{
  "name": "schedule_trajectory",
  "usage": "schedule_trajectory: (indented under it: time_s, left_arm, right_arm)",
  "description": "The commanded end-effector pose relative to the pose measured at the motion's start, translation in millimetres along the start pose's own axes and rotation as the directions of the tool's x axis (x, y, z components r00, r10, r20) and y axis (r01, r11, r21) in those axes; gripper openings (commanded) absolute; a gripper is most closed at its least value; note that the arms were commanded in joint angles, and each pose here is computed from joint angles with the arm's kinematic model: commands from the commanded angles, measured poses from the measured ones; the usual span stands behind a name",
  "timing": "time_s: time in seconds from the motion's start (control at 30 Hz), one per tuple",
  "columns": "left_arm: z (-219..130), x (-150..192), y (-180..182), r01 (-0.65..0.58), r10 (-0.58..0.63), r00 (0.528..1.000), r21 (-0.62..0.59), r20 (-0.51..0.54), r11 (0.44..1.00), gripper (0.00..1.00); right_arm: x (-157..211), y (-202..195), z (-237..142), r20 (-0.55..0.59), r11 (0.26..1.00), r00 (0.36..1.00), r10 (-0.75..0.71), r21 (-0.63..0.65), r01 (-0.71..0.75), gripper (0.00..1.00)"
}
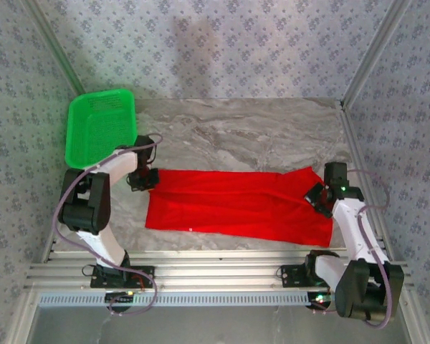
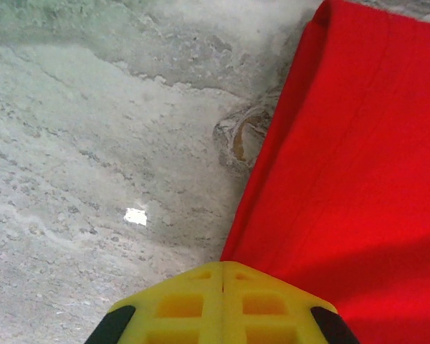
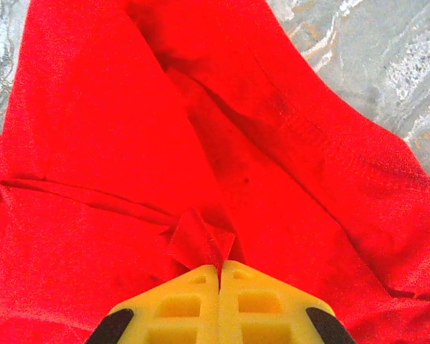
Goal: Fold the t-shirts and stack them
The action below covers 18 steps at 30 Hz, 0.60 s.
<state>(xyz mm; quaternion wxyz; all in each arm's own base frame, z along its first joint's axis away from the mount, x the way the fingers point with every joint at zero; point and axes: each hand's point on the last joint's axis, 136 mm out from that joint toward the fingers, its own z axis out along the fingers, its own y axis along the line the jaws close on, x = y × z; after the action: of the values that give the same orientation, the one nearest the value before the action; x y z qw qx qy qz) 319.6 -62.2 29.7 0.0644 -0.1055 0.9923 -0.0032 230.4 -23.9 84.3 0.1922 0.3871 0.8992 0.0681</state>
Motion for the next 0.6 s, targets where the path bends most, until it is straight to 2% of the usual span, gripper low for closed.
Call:
schedule_trajectory:
  time_s: [0.0, 0.3, 0.4, 0.57]
  left_arm:
    - [7.5, 5.4, 4.3, 0.008, -0.009, 1.0, -0.03, -0.019, 1.0, 0.0]
    - [13.3, 6.9, 5.7, 0.014, -0.015, 0.999, -0.042, -0.03, 0.999, 0.0]
    - [13.3, 7.0, 7.5, 0.022, -0.023, 0.999, -0.054, -0.029, 0.998, 0.05]
    - [12.1, 5.2, 10.0, 0.03, -0.032, 0.999, -0.071, -0.022, 0.997, 0.05]
  right_arm:
    - [9.9, -11.0, -0.5, -0.012, 0.998, 0.999, 0.038, 0.041, -0.037, 0.0]
    - [29.2, -12.1, 0.9, -0.05, 0.997, 0.998, 0.031, 0.068, -0.027, 0.0]
    - [37.1, -13.4, 0.0, -0.062, 0.996, 0.998, 0.012, 0.093, -0.007, 0.0]
    - [49.2, -25.3, -5.7, -0.084, 0.987, 0.996, -0.003, 0.158, 0.016, 0.0]
